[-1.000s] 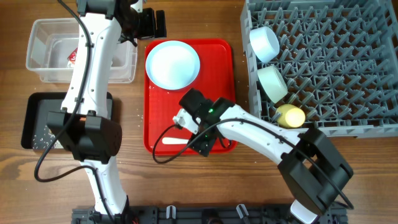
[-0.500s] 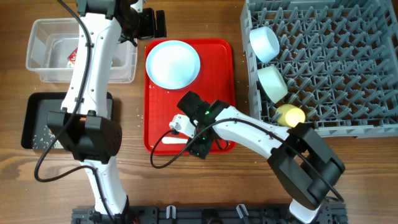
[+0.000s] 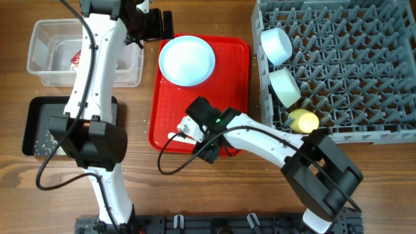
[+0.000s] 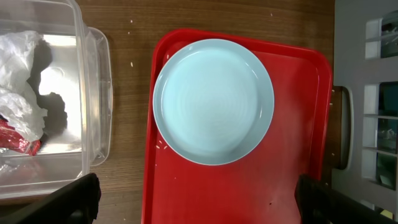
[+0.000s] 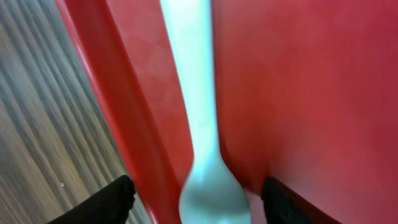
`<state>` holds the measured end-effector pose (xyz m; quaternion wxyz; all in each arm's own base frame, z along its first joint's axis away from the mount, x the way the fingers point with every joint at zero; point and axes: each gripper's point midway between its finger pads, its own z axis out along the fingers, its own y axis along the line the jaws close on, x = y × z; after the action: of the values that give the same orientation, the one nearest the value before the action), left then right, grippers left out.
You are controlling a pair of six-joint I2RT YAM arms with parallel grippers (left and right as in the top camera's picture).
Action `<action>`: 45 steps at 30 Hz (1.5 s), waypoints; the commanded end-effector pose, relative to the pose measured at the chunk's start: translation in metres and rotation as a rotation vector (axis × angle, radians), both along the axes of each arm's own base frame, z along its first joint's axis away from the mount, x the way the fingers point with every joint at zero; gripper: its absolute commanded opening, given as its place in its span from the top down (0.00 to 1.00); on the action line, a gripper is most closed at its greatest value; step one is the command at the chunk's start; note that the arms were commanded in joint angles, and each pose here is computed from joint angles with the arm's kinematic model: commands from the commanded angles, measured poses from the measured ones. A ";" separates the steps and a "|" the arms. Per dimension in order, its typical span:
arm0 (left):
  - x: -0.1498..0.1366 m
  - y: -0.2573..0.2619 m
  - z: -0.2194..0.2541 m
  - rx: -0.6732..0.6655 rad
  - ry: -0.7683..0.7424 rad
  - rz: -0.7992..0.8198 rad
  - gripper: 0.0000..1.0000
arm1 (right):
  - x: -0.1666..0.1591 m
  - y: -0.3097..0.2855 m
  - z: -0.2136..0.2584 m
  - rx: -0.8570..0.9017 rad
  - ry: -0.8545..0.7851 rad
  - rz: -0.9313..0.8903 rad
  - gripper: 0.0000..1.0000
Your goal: Sort waste into correct bins and load items into the dishwasher rack
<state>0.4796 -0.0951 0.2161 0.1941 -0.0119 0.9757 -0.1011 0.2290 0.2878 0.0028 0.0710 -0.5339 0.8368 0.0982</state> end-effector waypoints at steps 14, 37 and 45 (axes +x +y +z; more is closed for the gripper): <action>0.001 0.001 -0.008 0.005 0.016 0.007 0.00 | 0.045 0.010 0.055 0.187 -0.055 -0.108 0.20; 0.001 0.001 -0.008 0.005 0.016 0.007 0.00 | 0.058 -0.013 -0.022 -0.008 -0.080 -0.122 0.21; 0.001 0.001 -0.008 0.005 0.016 0.007 0.00 | 0.052 -0.035 -0.051 -0.130 -0.039 -0.219 0.53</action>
<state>0.4796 -0.0951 0.2161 0.1941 -0.0119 0.9757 -0.1011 0.3058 0.2823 -0.0018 0.1416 -0.4620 0.8735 0.0598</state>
